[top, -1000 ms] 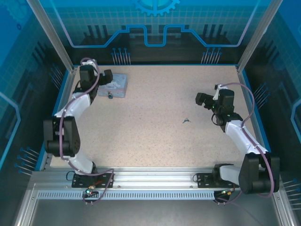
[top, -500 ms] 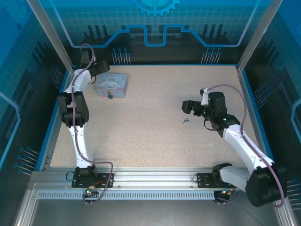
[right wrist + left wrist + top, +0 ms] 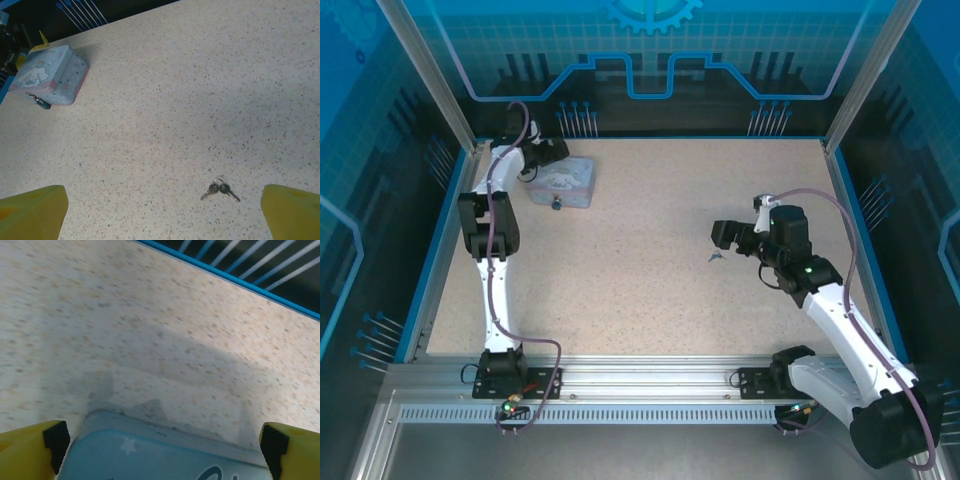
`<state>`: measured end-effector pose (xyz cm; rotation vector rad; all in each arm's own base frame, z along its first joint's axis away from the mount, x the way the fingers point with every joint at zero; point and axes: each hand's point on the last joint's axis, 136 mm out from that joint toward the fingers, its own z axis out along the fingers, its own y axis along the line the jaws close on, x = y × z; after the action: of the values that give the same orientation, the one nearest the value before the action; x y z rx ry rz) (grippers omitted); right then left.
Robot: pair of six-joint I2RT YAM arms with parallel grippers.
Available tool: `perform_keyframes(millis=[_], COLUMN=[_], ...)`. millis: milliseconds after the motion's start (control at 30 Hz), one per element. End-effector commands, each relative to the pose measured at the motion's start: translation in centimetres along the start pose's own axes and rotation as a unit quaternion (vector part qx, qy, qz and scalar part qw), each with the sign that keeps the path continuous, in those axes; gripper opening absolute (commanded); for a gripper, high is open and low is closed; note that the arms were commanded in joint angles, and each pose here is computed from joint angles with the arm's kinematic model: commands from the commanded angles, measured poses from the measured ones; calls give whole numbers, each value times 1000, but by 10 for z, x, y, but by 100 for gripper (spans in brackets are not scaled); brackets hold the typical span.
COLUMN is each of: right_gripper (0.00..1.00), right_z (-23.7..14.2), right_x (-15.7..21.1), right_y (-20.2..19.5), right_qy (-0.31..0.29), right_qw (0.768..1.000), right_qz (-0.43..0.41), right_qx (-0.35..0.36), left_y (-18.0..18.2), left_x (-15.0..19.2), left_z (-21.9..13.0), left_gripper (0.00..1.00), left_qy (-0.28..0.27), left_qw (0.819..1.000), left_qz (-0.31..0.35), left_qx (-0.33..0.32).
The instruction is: Unlock the padlock with the key
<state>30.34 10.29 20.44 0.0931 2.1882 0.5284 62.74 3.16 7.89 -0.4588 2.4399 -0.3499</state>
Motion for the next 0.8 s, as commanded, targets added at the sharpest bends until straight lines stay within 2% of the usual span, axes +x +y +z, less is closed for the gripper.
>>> perform_keyframes(millis=[0, 267, 433, 533, 600, 767], right_gripper=[100, 100, 100, 100, 100, 100], right_z=[3, 31, 43, 49, 52, 54], right_x=[13, 26, 30, 37, 43, 61], right_y=[1, 10, 20, 26, 29, 42], right_qy=[18, 83, 97, 120, 134, 163], right_qw=[1000, 995, 991, 986, 983, 977], right_qz=[17, 45, 68, 84, 92, 106], right_qx=[-10, -29, -62, -77, -82, -91], left_y=[-47, -105, -151, -164, -162, -135], left_x=[25, 100, 166, 201, 206, 181], left_z=[-21, -63, -87, -101, -109, -131], left_gripper=[99, 99, 99, 99, 99, 99], left_qy=[30, 45, 59, 55, 38, -6], left_qw=[997, 988, 982, 981, 983, 993], left_qz=[4, -10, -25, -52, -61, -49], left_qx=[68, 144, 178, 179, 167, 107])
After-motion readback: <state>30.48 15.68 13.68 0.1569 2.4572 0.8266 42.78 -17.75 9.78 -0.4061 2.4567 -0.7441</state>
